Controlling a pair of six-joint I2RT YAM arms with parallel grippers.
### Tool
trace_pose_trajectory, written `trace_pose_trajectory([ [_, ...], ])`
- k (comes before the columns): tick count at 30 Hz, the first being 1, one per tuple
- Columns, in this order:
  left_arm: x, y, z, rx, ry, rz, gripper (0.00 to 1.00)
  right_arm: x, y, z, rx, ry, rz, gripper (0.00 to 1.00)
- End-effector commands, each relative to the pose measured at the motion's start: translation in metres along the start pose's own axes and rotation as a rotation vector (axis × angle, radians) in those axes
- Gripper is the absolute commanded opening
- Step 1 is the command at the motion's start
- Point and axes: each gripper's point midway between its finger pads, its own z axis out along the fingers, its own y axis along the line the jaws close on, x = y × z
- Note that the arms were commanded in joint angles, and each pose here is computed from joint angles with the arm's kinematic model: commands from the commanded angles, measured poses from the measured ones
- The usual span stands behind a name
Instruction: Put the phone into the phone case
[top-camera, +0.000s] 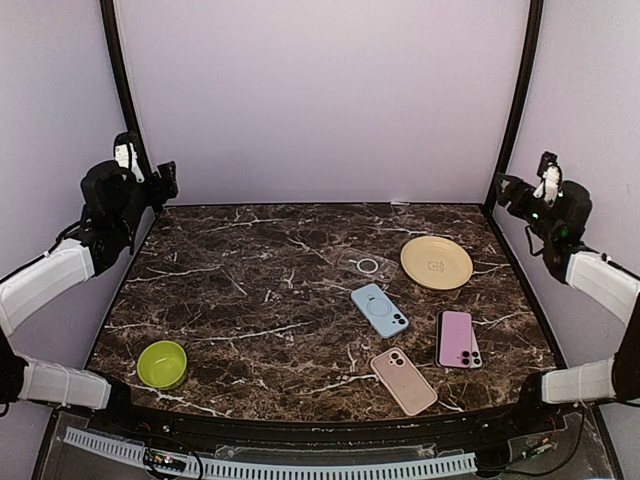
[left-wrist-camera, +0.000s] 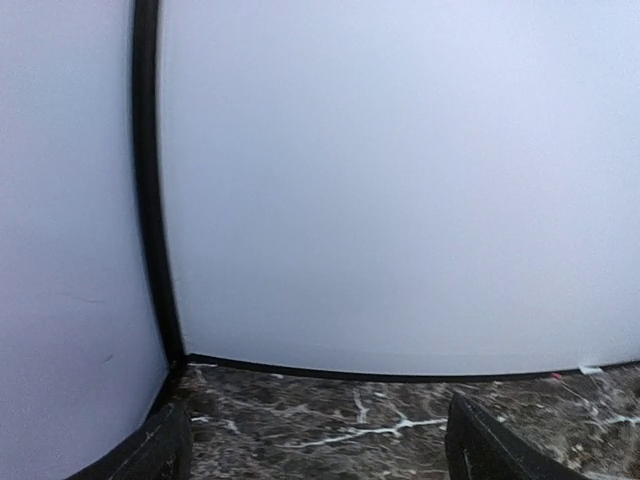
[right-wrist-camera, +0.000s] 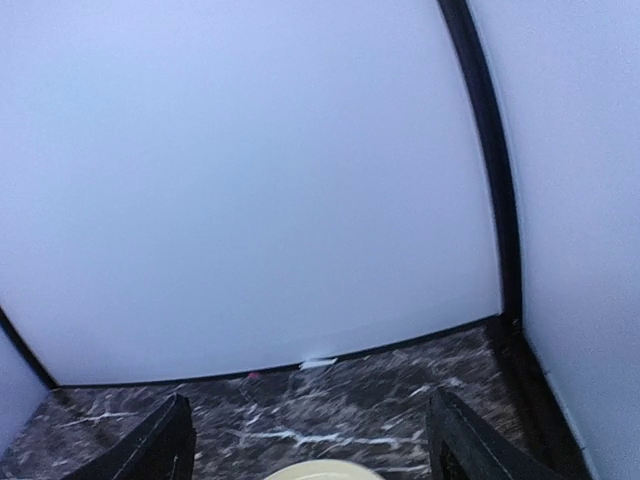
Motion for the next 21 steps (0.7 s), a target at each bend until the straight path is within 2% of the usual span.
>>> trace_pose_trajectory([
  [1,0.036,-0.086,-0.019,0.336,0.201,0.101,0.89,0.086,0.058,0.009,-0.116,0.476,0.153,0.85],
  [3,0.051,-0.123,-0.031,0.463,0.244,0.172,0.89,0.119,0.080,0.008,-0.052,0.597,0.049,0.88],
  [5,0.073,-0.159,-0.050,0.611,0.302,0.254,0.90,0.158,0.101,0.000,0.008,0.752,-0.079,0.98],
  [9,0.100,-0.205,-0.085,0.830,0.319,0.365,0.95,0.215,0.127,-0.023,0.121,0.989,-0.288,0.99],
  [13,0.114,-0.223,-0.116,0.986,0.303,0.344,0.97,0.262,0.149,-0.072,0.149,1.227,-0.479,0.99],
  [17,0.120,-0.224,-0.130,1.039,0.285,0.337,0.97,0.302,0.175,-0.144,0.089,1.441,-0.612,0.90],
  [21,0.123,-0.223,-0.130,1.034,0.293,0.331,0.97,0.325,0.201,-0.198,0.016,1.574,-0.572,0.79],
])
